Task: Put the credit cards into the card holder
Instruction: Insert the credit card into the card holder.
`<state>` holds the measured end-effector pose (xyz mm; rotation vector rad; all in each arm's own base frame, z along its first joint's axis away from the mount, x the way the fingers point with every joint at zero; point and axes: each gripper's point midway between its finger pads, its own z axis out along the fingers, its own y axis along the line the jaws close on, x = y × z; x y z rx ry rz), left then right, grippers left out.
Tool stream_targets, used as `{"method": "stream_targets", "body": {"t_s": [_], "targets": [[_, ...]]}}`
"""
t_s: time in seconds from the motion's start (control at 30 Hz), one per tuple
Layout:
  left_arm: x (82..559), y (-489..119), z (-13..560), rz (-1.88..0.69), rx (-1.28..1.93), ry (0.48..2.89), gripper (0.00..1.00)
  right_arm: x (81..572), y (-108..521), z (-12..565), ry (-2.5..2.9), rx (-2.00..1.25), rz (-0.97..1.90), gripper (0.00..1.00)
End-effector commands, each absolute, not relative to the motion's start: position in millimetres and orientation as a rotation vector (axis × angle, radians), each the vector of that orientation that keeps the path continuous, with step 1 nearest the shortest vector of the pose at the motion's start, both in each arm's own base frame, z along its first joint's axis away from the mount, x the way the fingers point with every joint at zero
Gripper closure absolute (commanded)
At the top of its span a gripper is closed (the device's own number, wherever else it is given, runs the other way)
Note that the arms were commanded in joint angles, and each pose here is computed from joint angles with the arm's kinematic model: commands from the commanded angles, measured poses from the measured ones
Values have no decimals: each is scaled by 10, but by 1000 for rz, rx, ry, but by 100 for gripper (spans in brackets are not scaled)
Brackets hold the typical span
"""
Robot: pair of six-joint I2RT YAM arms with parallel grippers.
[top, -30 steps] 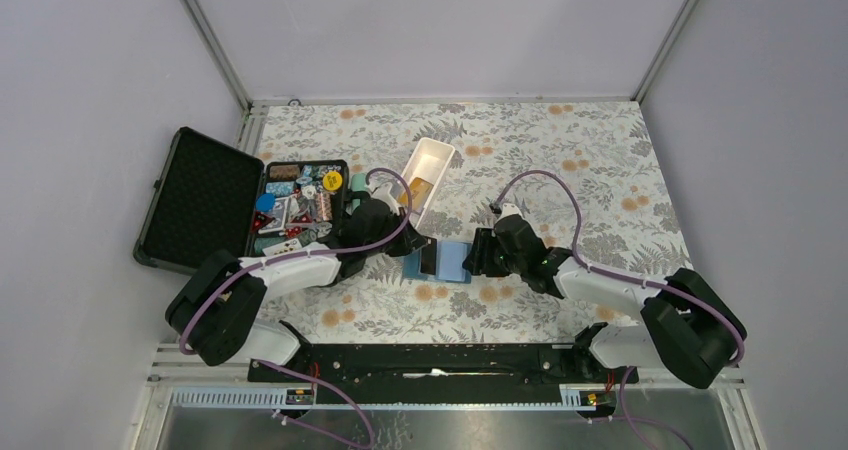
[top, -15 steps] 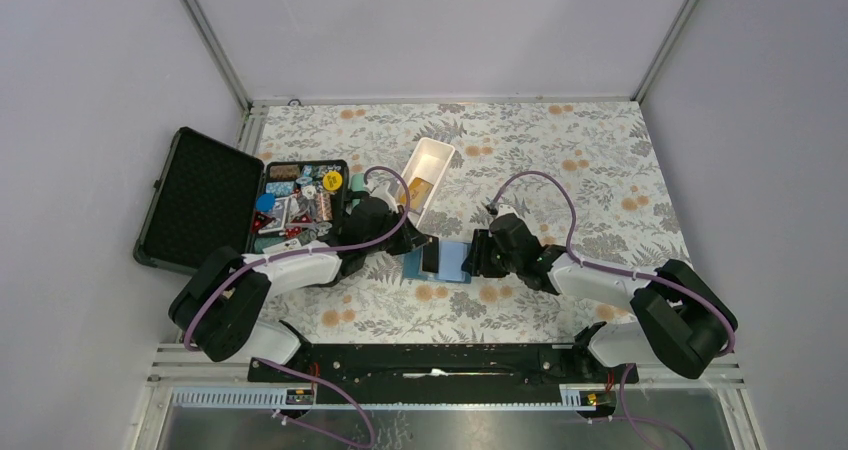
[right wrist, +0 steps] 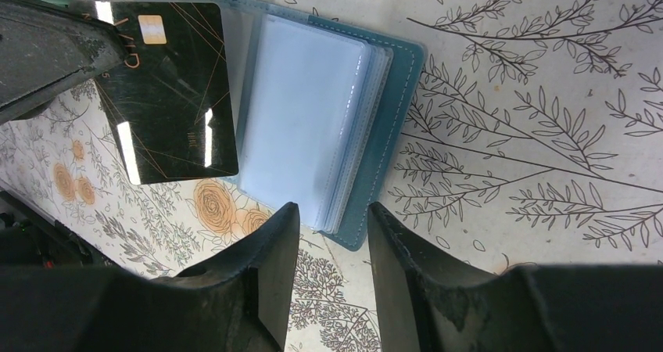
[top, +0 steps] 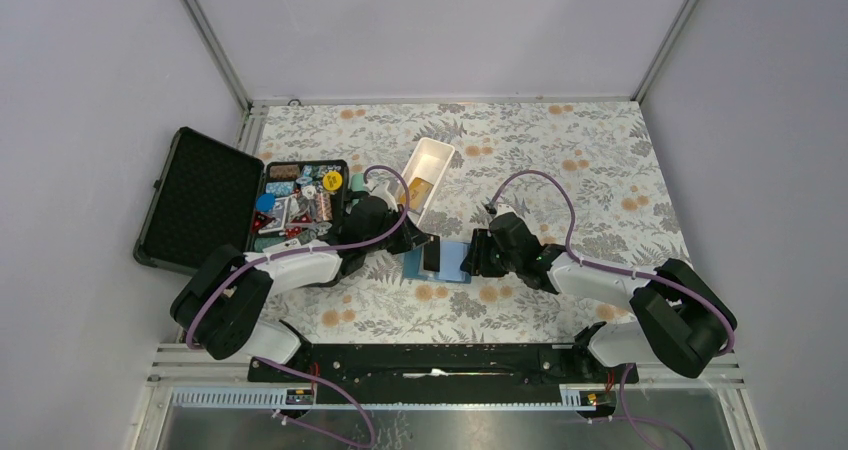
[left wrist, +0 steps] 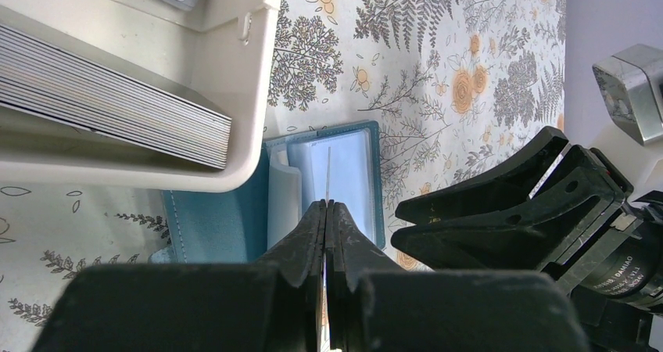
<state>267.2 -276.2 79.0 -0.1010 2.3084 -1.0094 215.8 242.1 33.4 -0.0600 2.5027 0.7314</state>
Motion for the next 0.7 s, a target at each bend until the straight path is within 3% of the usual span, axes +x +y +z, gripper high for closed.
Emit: {"method": "stream_targets", "body": {"t_s": [0.0, 0.67], "targets": [[2744, -2776, 877, -1021, -82, 2261, 100, 2266, 2512, 474, 2459, -53, 762, 56], [2739, -2794, 793, -1018, -61, 2279, 100, 2249, 2482, 499, 2457, -47, 758, 57]]}}
